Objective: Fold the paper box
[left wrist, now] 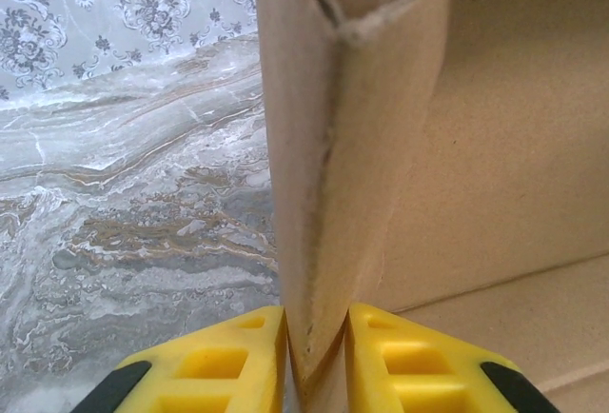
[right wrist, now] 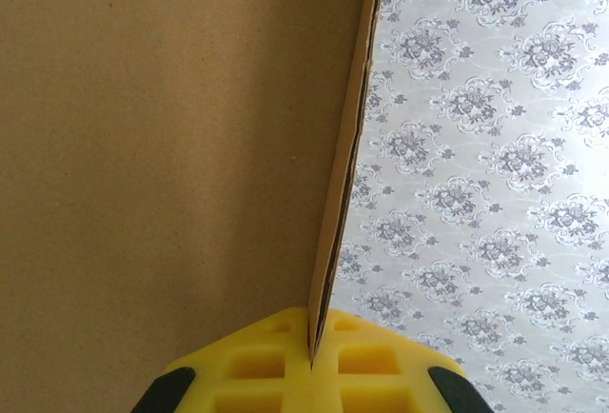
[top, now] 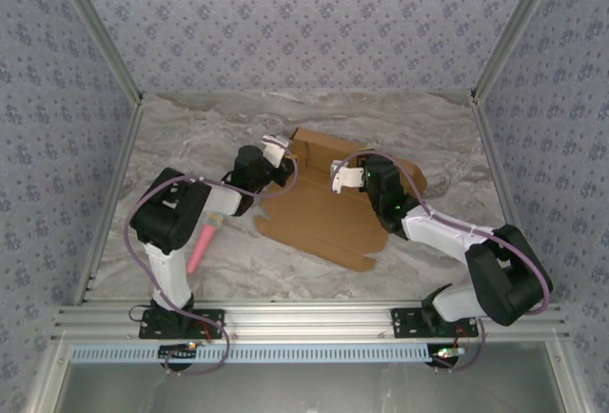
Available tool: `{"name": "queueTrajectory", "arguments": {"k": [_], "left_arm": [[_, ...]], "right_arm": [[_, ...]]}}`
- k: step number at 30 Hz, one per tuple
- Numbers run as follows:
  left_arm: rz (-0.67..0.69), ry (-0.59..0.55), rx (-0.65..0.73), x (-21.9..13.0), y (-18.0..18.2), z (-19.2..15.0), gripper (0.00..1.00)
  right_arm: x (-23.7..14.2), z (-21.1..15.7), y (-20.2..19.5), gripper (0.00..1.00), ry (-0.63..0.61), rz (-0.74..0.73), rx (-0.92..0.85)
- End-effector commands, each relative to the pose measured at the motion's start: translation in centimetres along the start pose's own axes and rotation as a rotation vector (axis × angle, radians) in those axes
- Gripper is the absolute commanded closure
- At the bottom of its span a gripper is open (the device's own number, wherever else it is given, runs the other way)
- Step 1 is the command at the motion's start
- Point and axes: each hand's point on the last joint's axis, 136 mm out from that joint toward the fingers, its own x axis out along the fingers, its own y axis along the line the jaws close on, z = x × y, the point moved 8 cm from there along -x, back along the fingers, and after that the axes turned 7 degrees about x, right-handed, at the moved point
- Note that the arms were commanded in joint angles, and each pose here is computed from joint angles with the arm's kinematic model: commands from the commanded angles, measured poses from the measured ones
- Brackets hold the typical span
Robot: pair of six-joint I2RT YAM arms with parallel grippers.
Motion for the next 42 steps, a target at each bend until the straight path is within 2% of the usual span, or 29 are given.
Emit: {"name": "queueTrajectory", "arguments": {"k": [1,7,14,19,27,33,42], "left_arm": [[0.025,-0.127,-0.005,0.7,0.2,2.7,0.74],[0.027,-0.139,-0.024,1.2,0.4,2.9,0.66],[0.068,-0.142,-0.041,1.6,0.8,2.6,0.71],[0.163,-0.122,-0.057,1.8,1.4,2.0,0.76],[0.383,-0.075,-0.121,1.8,2.2,1.6,0.78],[0.493,-0.046,-0.199,2.1,2.6,1.4,0.79],[0.606,-0.024,-0.222,2.1,2.4,1.4,0.81]], "right_arm": [[-0.1,0.8,1.2,1.00,-0.050,0.087,-0.047],[-0.1,0.8,1.3,1.00,-0.050,0.090,-0.042],[-0.1,0.9,1.1,1.00,-0.055,0.089,-0.034],[-0.2,0.9,1.0,1.00,-0.057,0.088,-0.027],[-0.6,1.0,0.8,1.00,-0.064,0.087,-0.014],[-0.6,1.1,0.8,1.00,-0.064,0.090,-0.008],[-0.5,1.0,0.6,1.00,-0.057,0.101,0.008]]}}
